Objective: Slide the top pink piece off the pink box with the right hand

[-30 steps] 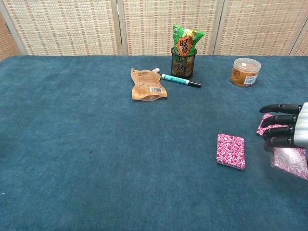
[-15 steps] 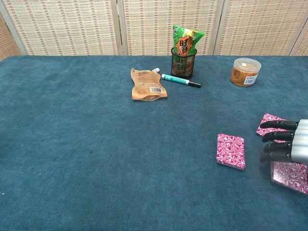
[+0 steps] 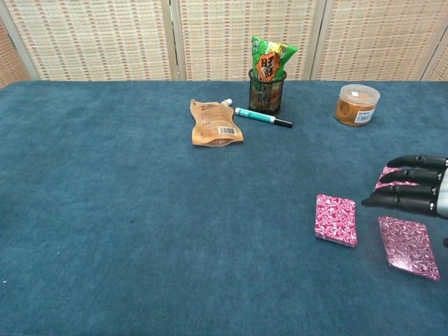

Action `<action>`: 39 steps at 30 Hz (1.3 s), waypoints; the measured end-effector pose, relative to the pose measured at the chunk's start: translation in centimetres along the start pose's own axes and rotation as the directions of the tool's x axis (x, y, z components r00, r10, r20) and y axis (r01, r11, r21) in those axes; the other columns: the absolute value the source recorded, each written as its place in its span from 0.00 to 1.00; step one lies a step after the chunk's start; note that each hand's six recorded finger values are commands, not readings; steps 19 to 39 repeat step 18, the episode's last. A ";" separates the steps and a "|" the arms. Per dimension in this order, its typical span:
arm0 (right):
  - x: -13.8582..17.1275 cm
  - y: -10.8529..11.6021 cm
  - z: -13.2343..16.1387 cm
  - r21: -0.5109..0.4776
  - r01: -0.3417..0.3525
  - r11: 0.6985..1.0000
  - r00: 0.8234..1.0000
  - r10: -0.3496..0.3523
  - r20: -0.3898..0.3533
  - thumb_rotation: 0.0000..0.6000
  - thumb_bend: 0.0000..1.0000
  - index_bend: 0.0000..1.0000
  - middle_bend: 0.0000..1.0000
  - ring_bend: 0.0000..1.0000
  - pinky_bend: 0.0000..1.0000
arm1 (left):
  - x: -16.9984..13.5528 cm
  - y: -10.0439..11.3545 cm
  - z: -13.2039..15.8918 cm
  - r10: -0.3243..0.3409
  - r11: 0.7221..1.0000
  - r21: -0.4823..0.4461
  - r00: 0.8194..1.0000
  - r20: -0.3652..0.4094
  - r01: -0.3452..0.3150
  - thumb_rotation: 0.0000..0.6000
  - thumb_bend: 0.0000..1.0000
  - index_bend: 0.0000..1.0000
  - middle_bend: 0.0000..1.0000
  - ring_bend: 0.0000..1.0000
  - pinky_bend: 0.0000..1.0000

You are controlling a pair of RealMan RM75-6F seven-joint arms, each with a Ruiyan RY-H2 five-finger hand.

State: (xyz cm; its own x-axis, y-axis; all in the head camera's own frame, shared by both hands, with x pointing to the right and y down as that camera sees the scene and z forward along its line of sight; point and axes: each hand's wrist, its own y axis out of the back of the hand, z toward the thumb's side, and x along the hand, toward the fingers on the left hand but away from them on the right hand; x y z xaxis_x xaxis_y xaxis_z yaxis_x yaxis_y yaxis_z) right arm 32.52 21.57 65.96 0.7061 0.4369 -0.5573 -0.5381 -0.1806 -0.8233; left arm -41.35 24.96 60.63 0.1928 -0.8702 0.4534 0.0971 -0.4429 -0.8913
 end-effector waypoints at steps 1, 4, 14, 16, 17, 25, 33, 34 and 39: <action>0.1 0.3 -0.3 -0.009 0.013 1.000 1.000 -0.013 0.025 1.00 0.20 0.00 0.10 0.06 0.07 | 0.0 0.0 0.0 0.002 1.000 -0.001 1.000 0.000 -0.002 1.00 0.47 0.00 0.12 0.13 0.20; 0.8 1.1 -1.6 -0.042 0.042 0.998 0.989 -0.036 0.142 1.00 0.20 0.00 0.04 0.00 0.02 | 0.0 0.2 -0.1 0.013 1.000 -0.003 1.000 0.000 -0.013 1.00 0.47 0.00 0.08 0.12 0.20; 8.3 2.9 -4.4 -0.283 0.241 0.928 0.743 0.011 0.669 1.00 0.20 0.00 0.00 0.00 0.00 | 0.3 0.4 -0.3 0.044 0.999 -0.011 0.999 0.006 -0.044 1.00 0.48 0.00 0.03 0.07 0.18; 9.2 3.2 -4.7 -0.286 0.288 0.914 0.716 -0.007 0.698 1.00 0.20 0.00 0.00 0.00 0.00 | 0.3 0.5 -0.3 0.044 0.999 -0.016 0.999 0.010 -0.044 1.00 0.48 0.00 0.03 0.07 0.18; 9.4 3.4 -4.7 -0.284 0.303 0.910 0.712 -0.017 0.702 1.00 0.20 0.00 0.00 0.00 0.00 | 0.3 0.5 -0.3 0.044 0.999 -0.016 0.999 0.010 -0.044 1.00 0.48 0.00 0.03 0.07 0.18; 9.5 3.5 -4.7 -0.281 0.316 0.906 0.709 -0.029 0.704 1.00 0.20 0.00 0.00 0.00 0.00 | 0.2 0.5 -0.3 0.044 0.999 -0.017 0.999 0.008 -0.044 1.00 0.48 0.00 0.03 0.07 0.18; 9.5 3.5 -4.7 -0.281 0.316 0.906 0.709 -0.029 0.704 1.00 0.20 0.00 0.00 0.00 0.00 | 0.2 0.5 -0.3 0.044 0.999 -0.017 0.999 0.008 -0.044 1.00 0.48 0.00 0.03 0.07 0.18; 9.5 3.5 -4.7 -0.281 0.316 0.906 0.709 -0.029 0.704 1.00 0.20 0.00 0.00 0.00 0.00 | 0.2 0.5 -0.3 0.044 0.999 -0.017 0.999 0.008 -0.044 1.00 0.48 0.00 0.03 0.07 0.18; 9.5 3.5 -4.7 -0.281 0.316 0.906 0.709 -0.029 0.704 1.00 0.20 0.00 0.00 0.00 0.00 | 0.2 0.5 -0.3 0.044 0.999 -0.017 0.999 0.008 -0.044 1.00 0.48 0.00 0.03 0.07 0.18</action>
